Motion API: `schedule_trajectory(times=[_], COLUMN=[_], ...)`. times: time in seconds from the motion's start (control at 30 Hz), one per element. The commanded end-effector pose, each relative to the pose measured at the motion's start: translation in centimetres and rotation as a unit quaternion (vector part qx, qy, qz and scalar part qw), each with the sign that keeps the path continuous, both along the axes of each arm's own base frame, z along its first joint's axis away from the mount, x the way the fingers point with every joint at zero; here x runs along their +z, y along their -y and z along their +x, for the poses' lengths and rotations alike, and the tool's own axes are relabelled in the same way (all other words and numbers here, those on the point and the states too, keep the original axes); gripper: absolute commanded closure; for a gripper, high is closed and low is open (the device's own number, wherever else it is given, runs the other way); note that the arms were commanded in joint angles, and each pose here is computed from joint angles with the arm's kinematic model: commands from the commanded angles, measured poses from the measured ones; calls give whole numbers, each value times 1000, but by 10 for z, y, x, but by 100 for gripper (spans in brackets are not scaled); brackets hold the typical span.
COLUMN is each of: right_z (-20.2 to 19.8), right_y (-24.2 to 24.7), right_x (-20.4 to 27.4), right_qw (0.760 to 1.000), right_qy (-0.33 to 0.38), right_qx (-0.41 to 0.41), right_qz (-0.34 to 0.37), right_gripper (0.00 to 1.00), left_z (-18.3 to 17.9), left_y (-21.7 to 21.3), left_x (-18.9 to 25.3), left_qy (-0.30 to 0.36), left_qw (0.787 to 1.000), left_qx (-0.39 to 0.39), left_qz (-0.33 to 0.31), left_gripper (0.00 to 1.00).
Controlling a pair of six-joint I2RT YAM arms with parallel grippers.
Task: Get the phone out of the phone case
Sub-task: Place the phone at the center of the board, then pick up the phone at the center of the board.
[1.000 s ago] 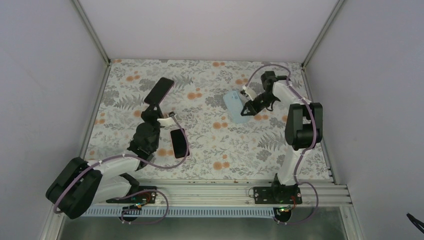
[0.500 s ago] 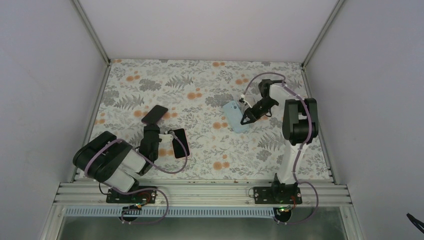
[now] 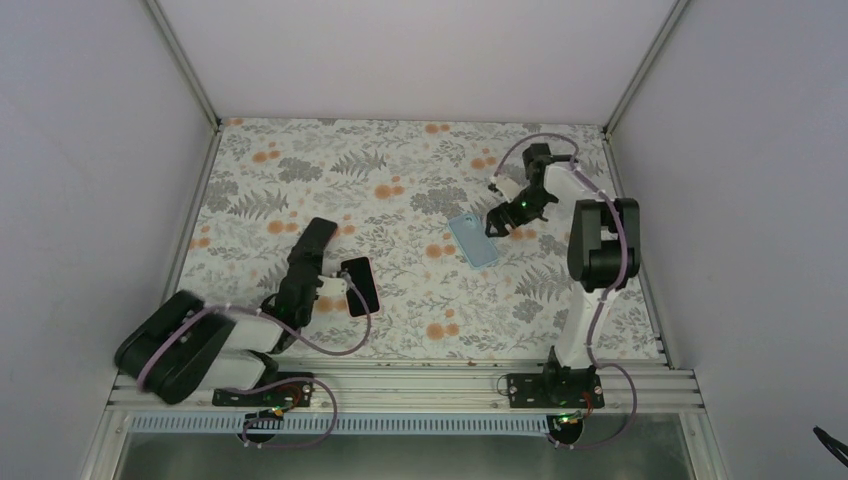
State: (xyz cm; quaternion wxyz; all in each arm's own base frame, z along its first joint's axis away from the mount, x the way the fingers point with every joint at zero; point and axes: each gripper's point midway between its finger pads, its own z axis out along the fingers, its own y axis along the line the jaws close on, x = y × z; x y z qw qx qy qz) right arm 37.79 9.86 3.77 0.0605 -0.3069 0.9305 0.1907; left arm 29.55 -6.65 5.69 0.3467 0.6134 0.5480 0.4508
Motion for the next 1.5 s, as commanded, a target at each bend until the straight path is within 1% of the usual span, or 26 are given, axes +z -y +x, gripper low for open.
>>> schedule_trajectory(times=[0.0, 0.07, 0.17, 0.23, 0.3, 0.37, 0.47, 0.53, 0.63, 0.7, 0.73, 0.77, 0.83, 0.9, 1.0, 1.07, 1.1, 1.13, 1.17, 1.3, 1.47], right_z=[44, 48, 48, 36, 14, -13, -66, -103, -160, -184, -192, -199, -209, -219, -233, -243, -248, -253, -257, -270, -266], right_y=[33, 35, 23, -2, -35, -67, -114, -140, -172, -193, -202, -212, -230, -249, -276, -293, -301, -308, -314, -334, -355], right_x=[60, 90, 136, 168, 181, 180, 159, 143, 119, 112, 110, 109, 106, 102, 90, 74, 67, 61, 52, 27, 8], right_qw=[985, 974, 954, 938, 928, 919, 910, 899, 873, 855, 849, 842, 833, 821, 799, 788, 783, 778, 775, 761, 764], right_qy=[139, 193, 272, 327, 348, 352, 319, 293, 259, 258, 257, 255, 245, 239, 239, 223, 214, 206, 198, 194, 197], right_qx=[-26, -24, -2, 36, 93, 156, 261, 325, 412, 447, 459, 471, 491, 512, 546, 569, 579, 589, 596, 616, 612], right_qz=[-97, -119, -127, -113, -95, -84, -48, -20, 18, 41, 53, 62, 75, 83, 84, 77, 74, 72, 68, 65, 65], right_gripper=[0, 0, 0, 0, 0, 0, 0, 0, 0, 4, 7, 11, 27, 42, 68, 83, 92, 96, 97, 97, 97], left_z=[-22, -24, -26, -23, -20, -12, 8, 21, 37, 40, 42, 41, 41, 41, 44, 47, 50, 53, 56, 61, 61], left_y=[25, 45, 55, 61, 69, 81, 99, 105, 109, 109, 109, 109, 111, 114, 118, 120, 120, 120, 120, 119, 118], left_x=[-19, -1, 11, 19, 30, 48, 75, 82, 71, 52, 43, 34, 17, 9, 4, 1, 1, -1, -2, -9, -26], left_qy=[-127, -166, -220, -252, -281, -300, -325, -347, -391, -428, -443, -459, -487, -502, -516, -517, -514, -512, -508, -507, -512], left_qw=[989, 979, 967, 958, 947, 936, 912, 893, 865, 845, 838, 831, 817, 808, 797, 796, 797, 797, 798, 799, 797], left_qx=[-50, -70, -61, -53, -52, -50, -47, -39, -20, -7, -1, 5, 16, 17, 19, 19, 21, 23, 26, 32, 36], left_qz=[-50, -94, -113, -128, -146, -179, -245, -283, -314, -320, -319, -315, -310, -309, -313, -315, -318, -320, -322, -323, -318], left_gripper=[1, 0, 0, 0, 0, 0, 0, 0, 0, 2, 5, 10, 18, 29, 54, 71, 81, 88, 90, 91, 94])
